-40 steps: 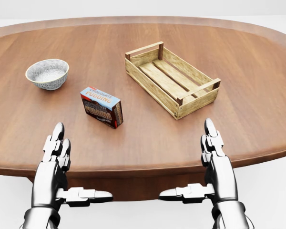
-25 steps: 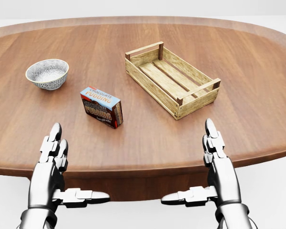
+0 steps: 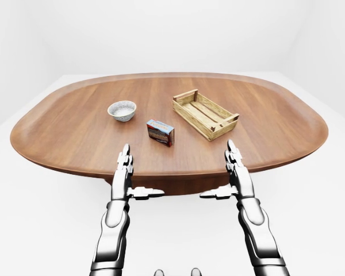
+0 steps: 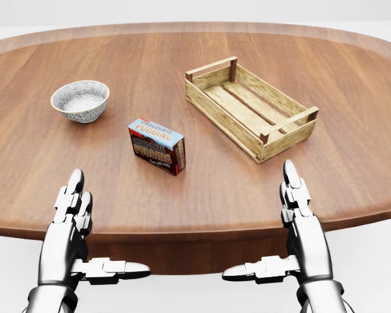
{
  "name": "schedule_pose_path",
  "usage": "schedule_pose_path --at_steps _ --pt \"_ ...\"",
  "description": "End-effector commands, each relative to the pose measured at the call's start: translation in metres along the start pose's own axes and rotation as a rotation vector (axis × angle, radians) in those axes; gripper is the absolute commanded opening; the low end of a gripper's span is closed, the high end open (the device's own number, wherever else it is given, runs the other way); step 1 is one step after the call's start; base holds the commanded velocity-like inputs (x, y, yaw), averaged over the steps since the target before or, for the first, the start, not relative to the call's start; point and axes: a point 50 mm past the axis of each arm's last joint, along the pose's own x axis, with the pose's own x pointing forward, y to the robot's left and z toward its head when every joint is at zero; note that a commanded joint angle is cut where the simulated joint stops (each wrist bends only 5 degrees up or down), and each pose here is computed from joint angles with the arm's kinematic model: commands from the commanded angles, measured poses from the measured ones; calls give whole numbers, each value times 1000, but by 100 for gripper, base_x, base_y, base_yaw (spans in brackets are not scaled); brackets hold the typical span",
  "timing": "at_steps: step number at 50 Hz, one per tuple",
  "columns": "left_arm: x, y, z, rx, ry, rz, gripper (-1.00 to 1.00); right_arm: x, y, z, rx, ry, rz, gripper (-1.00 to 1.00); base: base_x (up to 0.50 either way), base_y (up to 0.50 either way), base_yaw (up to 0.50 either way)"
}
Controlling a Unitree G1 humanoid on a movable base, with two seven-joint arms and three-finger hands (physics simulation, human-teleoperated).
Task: Pick up the chocolate pudding and put it in the tray.
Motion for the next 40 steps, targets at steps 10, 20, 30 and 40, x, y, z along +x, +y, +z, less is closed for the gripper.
schedule_pose_path --at_steps 10,20,30,40 --pt "1 0 -1 5 3 1 100 0 0 -1 7 -2 1 100 0 35 0" --pt "2 0 -2 5 5 3 100 2 1 -3 19 20 4 100 0 11 0" --pt "2 0 0 2 7 7 100 -3 0 34 -84 -150 -58 100 0 0 0" --pt "2 0 -1 2 6 6 100 -39 -6 82 -184 -346 -194 100 0 0 0"
